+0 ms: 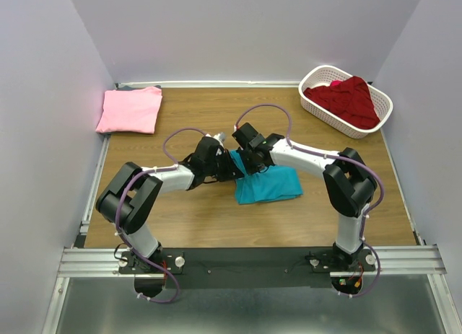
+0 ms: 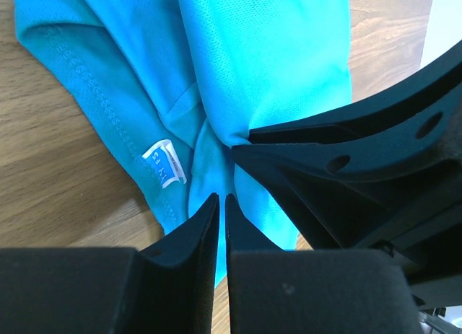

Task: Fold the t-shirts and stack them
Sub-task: Fold the tshirt

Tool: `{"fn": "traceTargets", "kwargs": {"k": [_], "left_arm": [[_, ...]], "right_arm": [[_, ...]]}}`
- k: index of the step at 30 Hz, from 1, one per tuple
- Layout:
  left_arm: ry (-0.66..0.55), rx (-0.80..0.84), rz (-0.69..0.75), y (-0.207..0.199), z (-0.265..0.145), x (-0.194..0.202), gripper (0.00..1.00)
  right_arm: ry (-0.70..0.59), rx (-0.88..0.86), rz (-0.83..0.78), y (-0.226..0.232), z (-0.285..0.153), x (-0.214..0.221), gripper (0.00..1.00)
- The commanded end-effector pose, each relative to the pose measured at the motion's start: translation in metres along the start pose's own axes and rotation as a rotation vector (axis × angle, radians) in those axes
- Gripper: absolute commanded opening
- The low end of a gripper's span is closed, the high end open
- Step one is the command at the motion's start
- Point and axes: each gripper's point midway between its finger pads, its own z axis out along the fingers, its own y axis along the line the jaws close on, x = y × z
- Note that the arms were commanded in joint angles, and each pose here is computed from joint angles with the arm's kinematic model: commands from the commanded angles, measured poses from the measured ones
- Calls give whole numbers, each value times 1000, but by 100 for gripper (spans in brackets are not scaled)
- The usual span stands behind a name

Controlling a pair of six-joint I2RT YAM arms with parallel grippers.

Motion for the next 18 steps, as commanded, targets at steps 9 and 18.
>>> {"fn": "traceTargets", "kwargs": {"k": [9,18], "left_arm": [[-5,76,24,-17,9,-6,9],[21,59,10,-1,36,-4,4]], "right_arm": [[-28,-3,17,-2,-13,-10,1],[-29,-15,28,-3,-15,-12,1]]}}
